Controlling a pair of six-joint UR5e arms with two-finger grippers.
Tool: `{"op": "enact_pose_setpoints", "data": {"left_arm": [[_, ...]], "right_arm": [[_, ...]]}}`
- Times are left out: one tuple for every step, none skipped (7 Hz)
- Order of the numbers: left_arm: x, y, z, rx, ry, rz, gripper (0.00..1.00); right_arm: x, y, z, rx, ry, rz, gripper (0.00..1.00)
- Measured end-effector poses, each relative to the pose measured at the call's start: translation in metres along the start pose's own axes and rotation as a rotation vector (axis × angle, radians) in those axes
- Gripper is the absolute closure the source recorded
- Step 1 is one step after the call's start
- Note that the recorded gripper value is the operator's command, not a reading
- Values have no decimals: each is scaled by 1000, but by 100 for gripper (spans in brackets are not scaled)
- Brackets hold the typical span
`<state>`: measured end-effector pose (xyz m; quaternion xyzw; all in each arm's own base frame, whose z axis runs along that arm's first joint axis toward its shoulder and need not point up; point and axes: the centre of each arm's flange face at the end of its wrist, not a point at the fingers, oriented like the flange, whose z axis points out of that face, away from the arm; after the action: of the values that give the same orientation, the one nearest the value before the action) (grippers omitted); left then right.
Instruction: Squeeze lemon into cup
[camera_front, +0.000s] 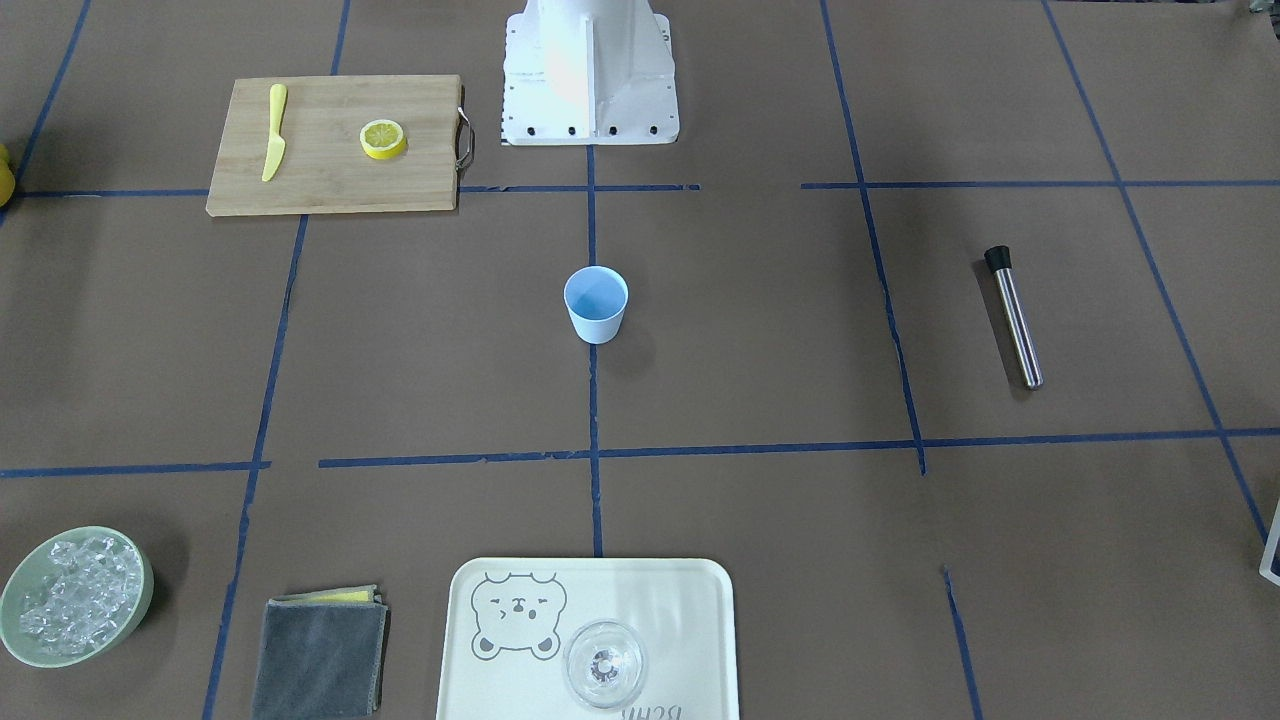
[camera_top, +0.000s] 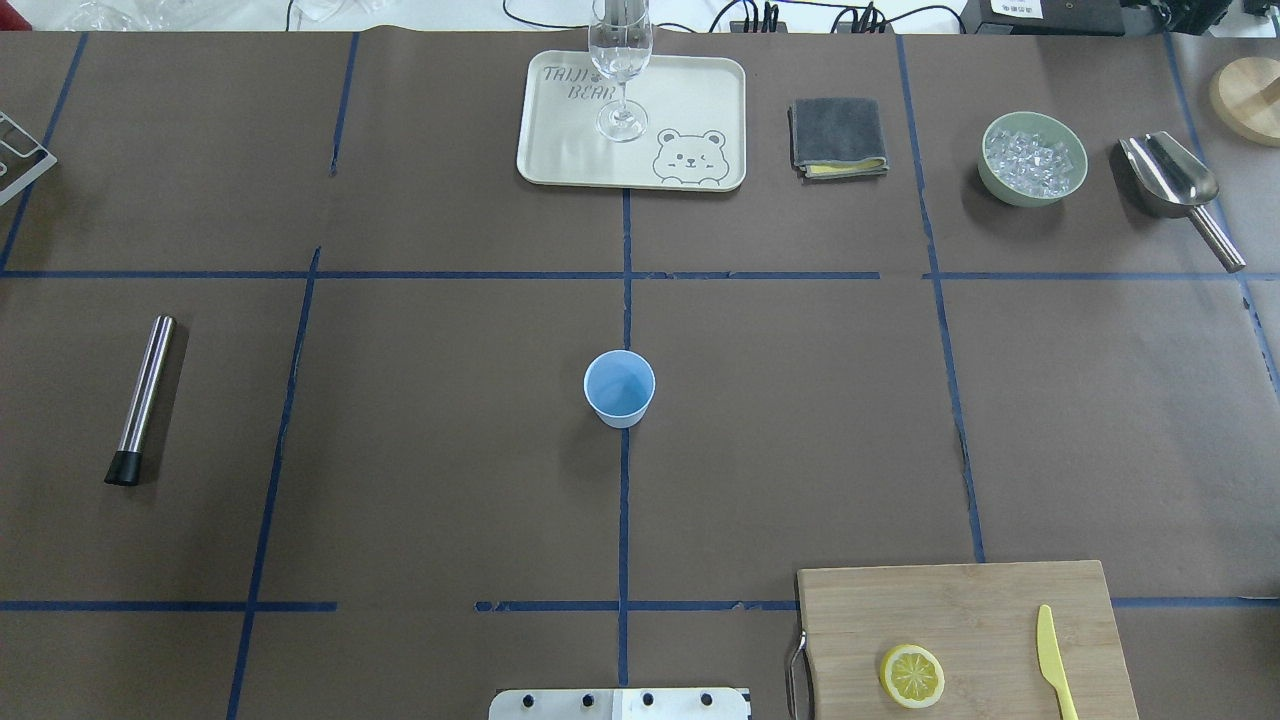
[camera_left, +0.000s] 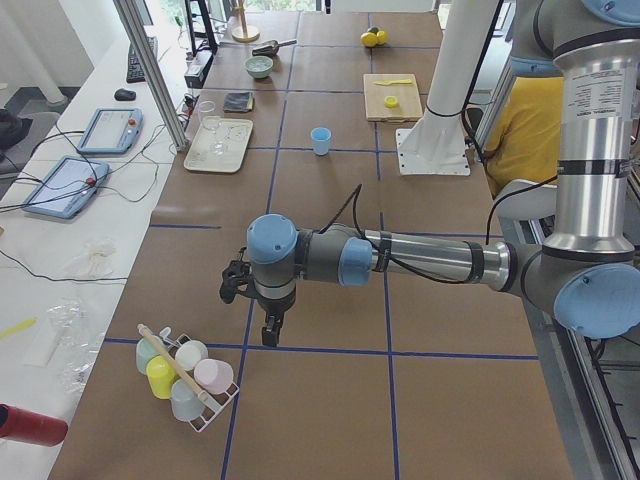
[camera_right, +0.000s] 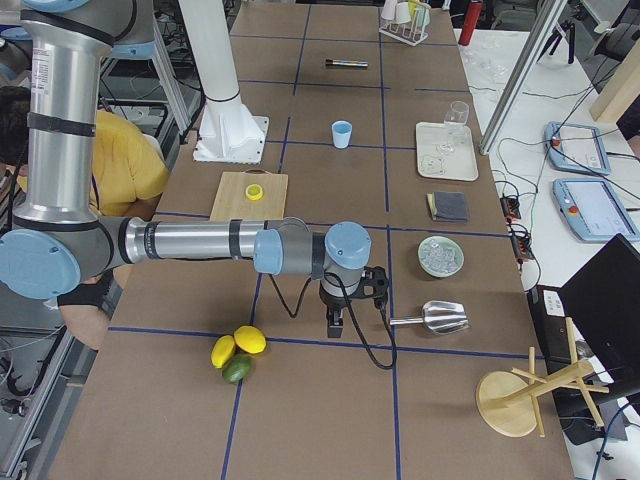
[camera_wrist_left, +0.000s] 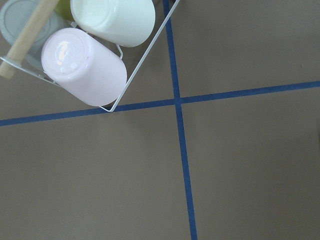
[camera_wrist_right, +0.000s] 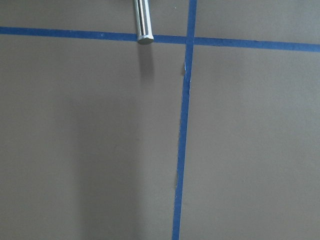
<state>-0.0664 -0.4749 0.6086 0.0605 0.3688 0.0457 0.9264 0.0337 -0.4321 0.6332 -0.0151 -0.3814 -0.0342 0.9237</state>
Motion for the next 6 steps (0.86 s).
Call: {"op": "enact_pose_setpoints", "data": {"left_arm": [[1, 0, -1, 4, 1, 4, 0], [3, -1, -3, 8, 2, 9, 0], [5, -1, -4, 11, 4, 12, 0], [6, -1, -5, 12, 14, 14, 0], [8, -1, -5, 17, 32, 18, 0], [9, -1, -5, 26, 41, 25, 0]], "right_arm": [[-1, 0, -1, 2, -3, -2, 0], [-2, -1, -2, 4, -7, -6, 0], [-3, -2, -2, 10, -8, -15, 0], [-3, -3, -1, 25, -8, -35, 0], [-2, -3, 1, 40, -9, -55, 0], [-5, -4, 5, 40, -10, -72, 0]]}}
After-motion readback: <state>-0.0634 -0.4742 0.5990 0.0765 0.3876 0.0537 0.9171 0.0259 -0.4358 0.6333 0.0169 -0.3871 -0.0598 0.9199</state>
